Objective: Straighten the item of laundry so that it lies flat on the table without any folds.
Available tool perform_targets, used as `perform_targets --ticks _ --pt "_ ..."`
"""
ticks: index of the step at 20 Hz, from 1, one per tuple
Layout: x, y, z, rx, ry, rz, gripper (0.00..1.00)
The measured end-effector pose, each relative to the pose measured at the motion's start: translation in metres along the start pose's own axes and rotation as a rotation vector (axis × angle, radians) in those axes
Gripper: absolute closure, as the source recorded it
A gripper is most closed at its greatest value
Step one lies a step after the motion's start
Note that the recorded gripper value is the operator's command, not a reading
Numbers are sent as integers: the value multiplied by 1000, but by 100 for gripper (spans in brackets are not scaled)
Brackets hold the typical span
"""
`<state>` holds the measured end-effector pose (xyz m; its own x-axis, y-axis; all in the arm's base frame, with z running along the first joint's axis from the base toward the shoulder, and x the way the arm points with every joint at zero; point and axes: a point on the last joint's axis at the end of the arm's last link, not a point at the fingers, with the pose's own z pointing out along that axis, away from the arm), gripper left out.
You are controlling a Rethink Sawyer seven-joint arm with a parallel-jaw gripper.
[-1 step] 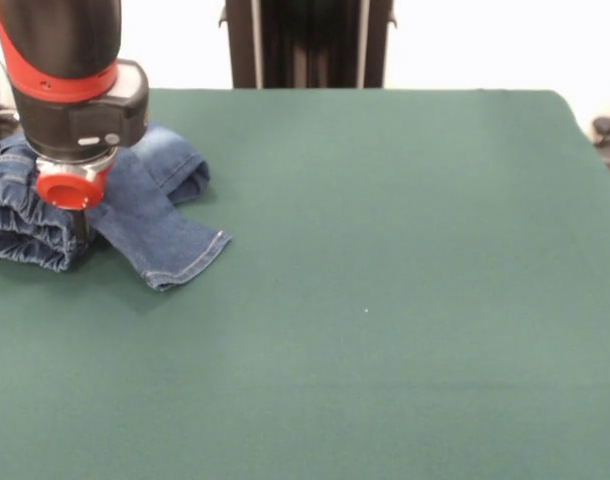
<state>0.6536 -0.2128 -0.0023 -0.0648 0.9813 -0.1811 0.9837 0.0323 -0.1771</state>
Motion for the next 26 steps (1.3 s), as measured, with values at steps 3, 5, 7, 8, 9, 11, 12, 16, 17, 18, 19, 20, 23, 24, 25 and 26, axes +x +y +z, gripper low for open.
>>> perform_targets --ticks 3,5,7,8,9,11,12,16,17,18,19,20,23,24,25,26 --pt "-6 4 -7 -23 18 15 0" --pt "-13 6 -13 -40 25 28 0" --pt "-23 9 -21 -68 21 43 0" --pt "-28 10 -24 -80 15 48 0" --pt "-32 11 -27 -91 9 53 0" --pt "-43 15 -34 -129 -18 64 0" --pt "-51 18 -41 -163 -47 72 0" --pt "-66 26 -55 -232 -106 85 0" --pt "-69 27 -58 -242 -113 87 0" --pt "-70 27 -60 -244 -114 88 0" --pt "-71 27 -61 -247 -115 89 0" --pt "-71 27 -62 -248 -115 90 0" --pt "-72 26 -61 -242 -109 93 0" --pt "-72 25 -60 -238 -105 93 0" --pt "-72 25 -59 -235 -102 93 0" --pt "-71 23 -55 -225 -93 93 0"
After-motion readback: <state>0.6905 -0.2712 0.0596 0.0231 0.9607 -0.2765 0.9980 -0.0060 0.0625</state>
